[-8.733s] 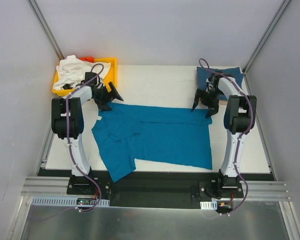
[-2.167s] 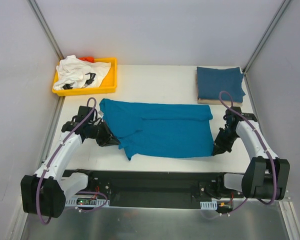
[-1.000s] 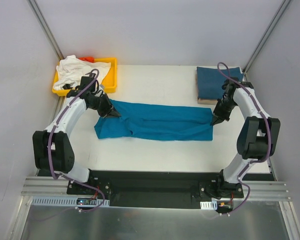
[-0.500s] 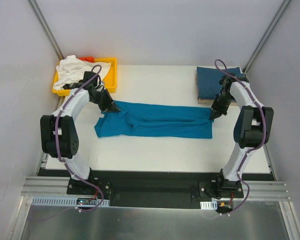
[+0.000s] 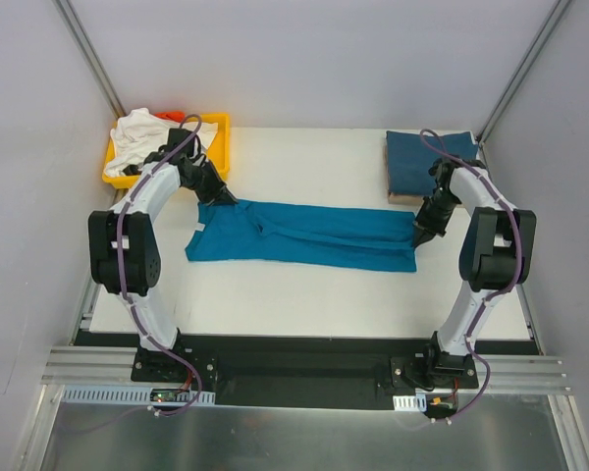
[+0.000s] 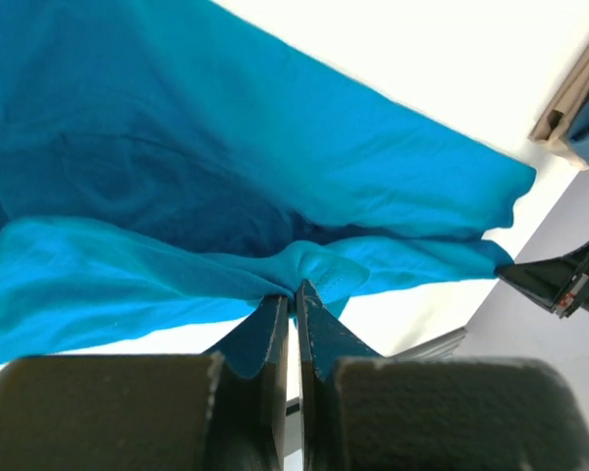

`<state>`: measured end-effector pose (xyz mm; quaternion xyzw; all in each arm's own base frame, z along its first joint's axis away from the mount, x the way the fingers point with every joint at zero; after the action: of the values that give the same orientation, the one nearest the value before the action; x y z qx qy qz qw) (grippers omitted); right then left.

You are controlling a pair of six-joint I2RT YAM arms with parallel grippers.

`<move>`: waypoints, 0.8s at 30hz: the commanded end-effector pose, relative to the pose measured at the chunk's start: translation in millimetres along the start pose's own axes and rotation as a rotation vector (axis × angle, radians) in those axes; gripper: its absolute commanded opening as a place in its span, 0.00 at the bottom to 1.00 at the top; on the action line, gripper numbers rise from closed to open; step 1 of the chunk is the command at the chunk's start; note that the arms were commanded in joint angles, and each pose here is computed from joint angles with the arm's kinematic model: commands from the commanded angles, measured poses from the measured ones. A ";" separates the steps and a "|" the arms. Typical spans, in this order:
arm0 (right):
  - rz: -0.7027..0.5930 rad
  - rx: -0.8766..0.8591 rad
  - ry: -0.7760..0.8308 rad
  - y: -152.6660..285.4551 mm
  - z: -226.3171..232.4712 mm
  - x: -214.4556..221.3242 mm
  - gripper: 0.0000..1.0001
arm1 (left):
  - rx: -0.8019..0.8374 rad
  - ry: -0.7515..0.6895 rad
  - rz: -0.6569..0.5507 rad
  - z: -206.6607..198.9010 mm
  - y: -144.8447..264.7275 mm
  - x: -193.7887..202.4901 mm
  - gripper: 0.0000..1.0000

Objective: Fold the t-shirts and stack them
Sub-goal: Fold the other side of the tshirt into a rectangle

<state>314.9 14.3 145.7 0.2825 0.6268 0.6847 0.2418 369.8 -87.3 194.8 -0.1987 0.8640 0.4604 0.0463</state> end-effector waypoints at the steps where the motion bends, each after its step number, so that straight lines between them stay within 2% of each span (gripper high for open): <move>1: -0.059 -0.010 -0.048 16.0 -6.0 -3.6 0.03 | 0.003 -0.028 -0.005 0.9 -10.4 -11.4 0.00; 3: -0.066 -0.021 -0.057 15.1 -2.7 -6.8 0.05 | -0.002 -0.025 0.009 2.6 -18.9 -14.1 0.00; 4: -0.077 -0.029 -0.057 16.2 0.0 -10.0 0.09 | -0.003 -0.029 0.007 2.5 -20.9 -16.0 0.00; 6: -0.086 -0.024 -0.062 14.5 3.0 -14.9 0.12 | -0.003 -0.042 0.006 1.5 -28.5 -22.6 0.17; 8: -0.109 -0.031 -0.062 18.4 7.0 -20.6 0.18 | 0.003 -0.044 0.014 2.8 -35.6 -27.5 0.24; 9: -0.119 -0.026 -0.061 19.3 7.6 -22.8 0.23 | 0.016 -0.054 0.000 -1.1 -34.2 -33.2 0.40; 11: -0.150 -0.035 -0.058 26.5 9.8 -25.6 0.44 | 0.021 -0.062 -0.004 -2.4 -34.0 -35.9 0.59; 12: -0.177 -0.038 -0.052 33.2 8.7 -25.9 0.56 | 0.023 -0.067 -0.010 -4.0 -32.0 -36.8 0.82; 13: -0.190 -0.049 -0.047 37.4 9.1 -25.3 0.72 | 0.022 -0.075 -0.022 -6.2 -26.9 -36.4 0.96; 15: -0.262 -0.039 -0.032 50.8 4.1 -22.1 0.85 | 0.000 -0.078 -0.027 -4.1 -21.7 -29.9 0.99; 16: -0.279 -0.042 -0.007 53.6 3.5 -20.1 0.96 | 0.000 -0.089 -0.049 -8.1 -11.7 -27.4 0.99; 20: -0.328 -0.072 0.097 61.0 2.3 -0.4 0.96 | -0.015 -0.078 -0.059 -3.5 -0.5 -3.7 0.99; 21: -0.306 -0.100 0.127 57.8 1.6 9.1 0.96 | -0.022 -0.055 -0.024 4.9 -5.6 11.6 0.99; 22: -0.313 -0.129 0.158 56.5 6.3 12.7 0.96 | -0.012 -0.058 -0.038 3.5 -1.2 16.9 0.99; 24: -0.238 -0.192 0.232 48.3 13.0 31.7 0.96 | -0.011 -0.031 -0.016 12.2 -8.3 32.0 0.99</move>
<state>316.9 15.5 190.2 0.1585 0.6408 0.6818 0.3153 366.4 -87.3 172.0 -0.1919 0.8566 0.4760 0.0533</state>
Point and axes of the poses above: each gripper's point midway between its finger pads, its own y axis back along the fingers, its own z axis along the line the jaws close on, x = y × z, the point moved 8 cm from there along y, back along the fingers, and after that the axes turned 15 degrees about -y, right-handed, at the moved point
